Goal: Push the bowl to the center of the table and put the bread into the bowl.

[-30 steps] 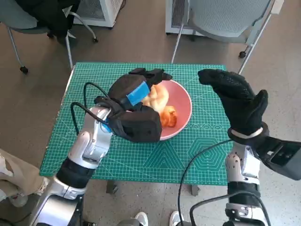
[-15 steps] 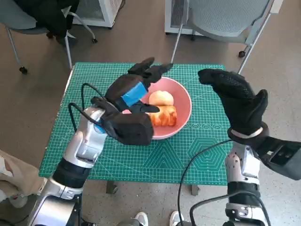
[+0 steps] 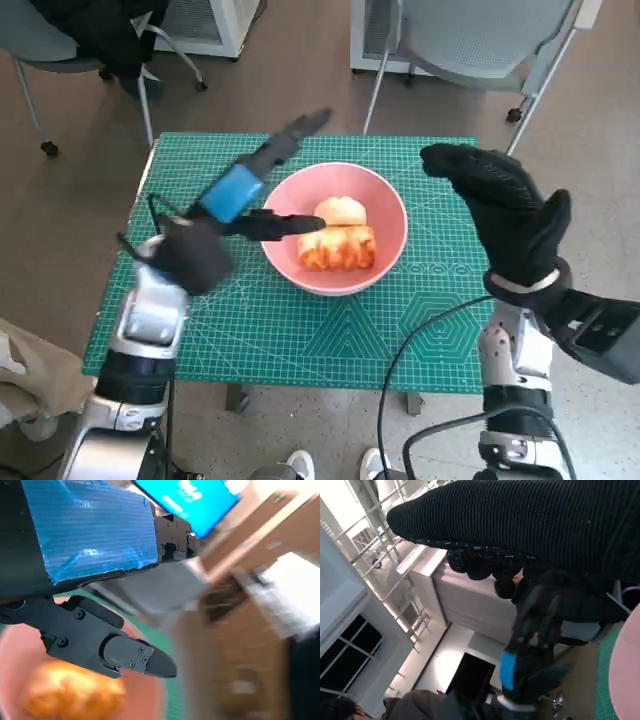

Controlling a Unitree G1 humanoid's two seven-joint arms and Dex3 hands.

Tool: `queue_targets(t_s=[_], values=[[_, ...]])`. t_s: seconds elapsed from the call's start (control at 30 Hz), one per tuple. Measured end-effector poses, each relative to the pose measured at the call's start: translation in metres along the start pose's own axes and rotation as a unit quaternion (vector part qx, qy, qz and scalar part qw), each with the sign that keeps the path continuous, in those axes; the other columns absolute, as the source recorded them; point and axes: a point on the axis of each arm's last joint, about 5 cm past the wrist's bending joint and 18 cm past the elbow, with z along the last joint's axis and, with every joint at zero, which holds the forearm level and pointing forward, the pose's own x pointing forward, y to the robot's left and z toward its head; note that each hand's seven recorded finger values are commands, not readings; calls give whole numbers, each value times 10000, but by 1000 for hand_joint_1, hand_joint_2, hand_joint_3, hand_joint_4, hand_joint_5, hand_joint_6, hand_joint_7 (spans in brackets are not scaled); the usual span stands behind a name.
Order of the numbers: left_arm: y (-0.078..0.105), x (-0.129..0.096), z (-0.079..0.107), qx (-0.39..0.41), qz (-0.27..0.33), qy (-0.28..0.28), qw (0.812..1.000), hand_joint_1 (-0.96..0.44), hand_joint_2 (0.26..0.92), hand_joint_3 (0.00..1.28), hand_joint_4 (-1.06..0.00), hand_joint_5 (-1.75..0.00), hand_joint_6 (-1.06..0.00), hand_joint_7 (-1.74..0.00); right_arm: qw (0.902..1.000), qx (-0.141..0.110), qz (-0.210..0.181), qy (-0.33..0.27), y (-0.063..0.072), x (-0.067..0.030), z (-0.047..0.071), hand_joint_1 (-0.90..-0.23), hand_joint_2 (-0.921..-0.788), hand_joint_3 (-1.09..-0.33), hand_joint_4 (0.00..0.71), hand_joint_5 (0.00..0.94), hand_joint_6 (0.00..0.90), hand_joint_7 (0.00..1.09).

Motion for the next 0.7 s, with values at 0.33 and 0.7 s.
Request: queue_targets(t_s=[0.33, 0.7], values=[[30, -212, 98, -996, 531, -1035, 9882, -684, 921, 304, -38, -15, -137, -202, 9996, -36, 158, -244, 20, 198, 86, -673, -921, -799, 80, 2, 7, 279], [13, -323, 132, -1243, 614, -1348, 9811, -644, 921, 351, -40, 0, -6, -472, 9981, -209, 378, -432, 41, 369, 131, -691, -921, -798, 70, 0, 2, 278]])
